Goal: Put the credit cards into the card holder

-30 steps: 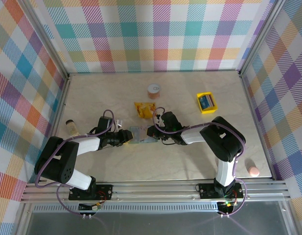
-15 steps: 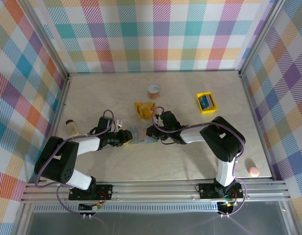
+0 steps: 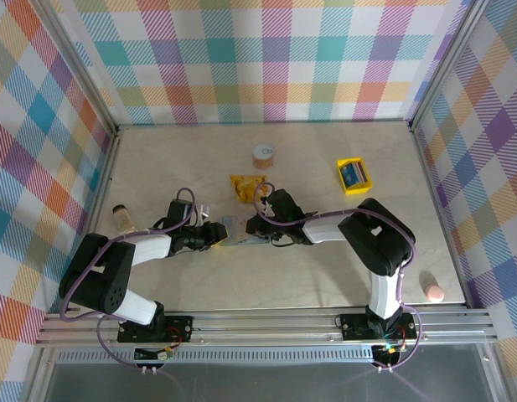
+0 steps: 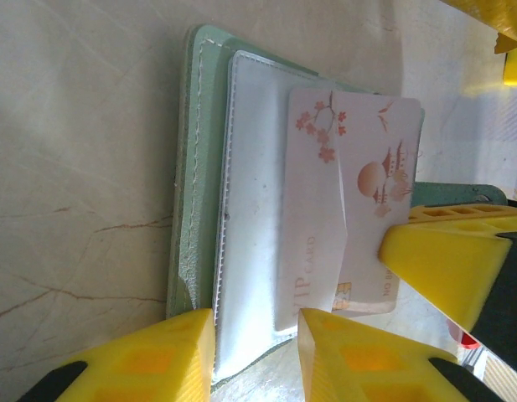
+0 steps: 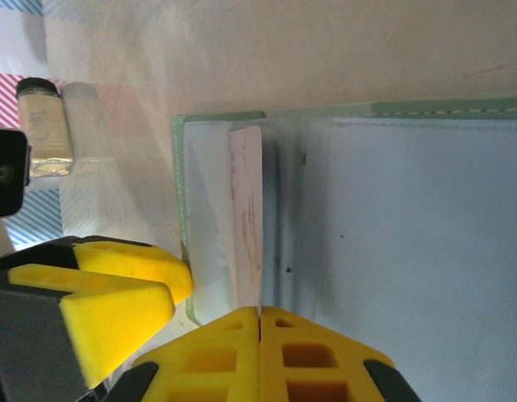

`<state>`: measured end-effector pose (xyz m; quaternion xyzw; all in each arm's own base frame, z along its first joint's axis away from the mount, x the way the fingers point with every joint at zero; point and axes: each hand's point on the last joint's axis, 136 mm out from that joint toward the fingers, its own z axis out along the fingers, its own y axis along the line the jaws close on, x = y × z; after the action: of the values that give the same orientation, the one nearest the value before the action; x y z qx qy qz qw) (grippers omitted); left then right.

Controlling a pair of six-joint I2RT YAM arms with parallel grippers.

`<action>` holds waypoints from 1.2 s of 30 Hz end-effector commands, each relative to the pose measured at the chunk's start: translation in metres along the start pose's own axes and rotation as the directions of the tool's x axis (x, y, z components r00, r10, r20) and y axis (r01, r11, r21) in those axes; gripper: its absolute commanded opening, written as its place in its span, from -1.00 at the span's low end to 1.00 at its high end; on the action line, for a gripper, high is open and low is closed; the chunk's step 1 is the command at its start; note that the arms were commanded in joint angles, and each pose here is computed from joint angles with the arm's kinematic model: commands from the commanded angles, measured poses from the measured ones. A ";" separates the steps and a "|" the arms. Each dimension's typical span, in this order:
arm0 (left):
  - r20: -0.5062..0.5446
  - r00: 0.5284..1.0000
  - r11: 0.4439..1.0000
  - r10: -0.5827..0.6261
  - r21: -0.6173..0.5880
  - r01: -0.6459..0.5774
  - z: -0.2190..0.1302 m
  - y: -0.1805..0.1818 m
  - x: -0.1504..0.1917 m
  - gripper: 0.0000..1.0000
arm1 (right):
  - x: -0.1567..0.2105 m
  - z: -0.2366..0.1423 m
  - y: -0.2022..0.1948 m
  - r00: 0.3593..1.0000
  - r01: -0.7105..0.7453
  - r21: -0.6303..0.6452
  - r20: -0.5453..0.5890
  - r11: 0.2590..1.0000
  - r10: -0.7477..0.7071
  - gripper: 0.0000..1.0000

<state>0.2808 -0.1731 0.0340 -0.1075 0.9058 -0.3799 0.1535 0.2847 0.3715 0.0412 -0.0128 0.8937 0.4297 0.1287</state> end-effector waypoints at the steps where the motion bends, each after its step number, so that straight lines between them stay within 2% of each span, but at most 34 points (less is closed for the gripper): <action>1: 0.003 1.000 1.000 0.007 0.004 -0.007 -0.001 -0.002 -0.006 -0.37 | 0.009 0.009 -0.010 0.999 -0.017 0.050 -0.031 0.999 0.019 -1.00; 23: 0.008 1.000 1.000 0.006 0.008 -0.006 -0.002 -0.004 -0.008 -0.39 | 0.020 0.026 -0.007 0.997 -0.035 0.067 -0.066 0.997 0.039 -0.94; 28: 0.058 0.998 0.996 -0.009 -0.087 0.014 -0.015 0.005 -0.013 -0.39 | 0.018 0.022 -0.009 0.998 -0.027 0.089 -0.057 0.996 0.032 -0.94; 31: 0.089 0.996 0.995 -0.004 -0.094 0.012 -0.021 0.003 -0.017 -0.39 | 0.019 0.021 -0.011 0.998 -0.022 0.098 -0.057 0.995 0.028 -0.94; 36: 0.079 0.997 0.994 -0.006 -0.105 0.014 -0.017 0.005 -0.018 -0.39 | 0.018 0.021 -0.010 0.998 -0.018 0.098 -0.058 0.995 0.024 -0.95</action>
<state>0.2863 -0.1590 0.0457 -0.1258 0.9139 -0.3416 0.1797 0.2818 0.3901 0.0327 -0.0100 0.9004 0.4195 0.1154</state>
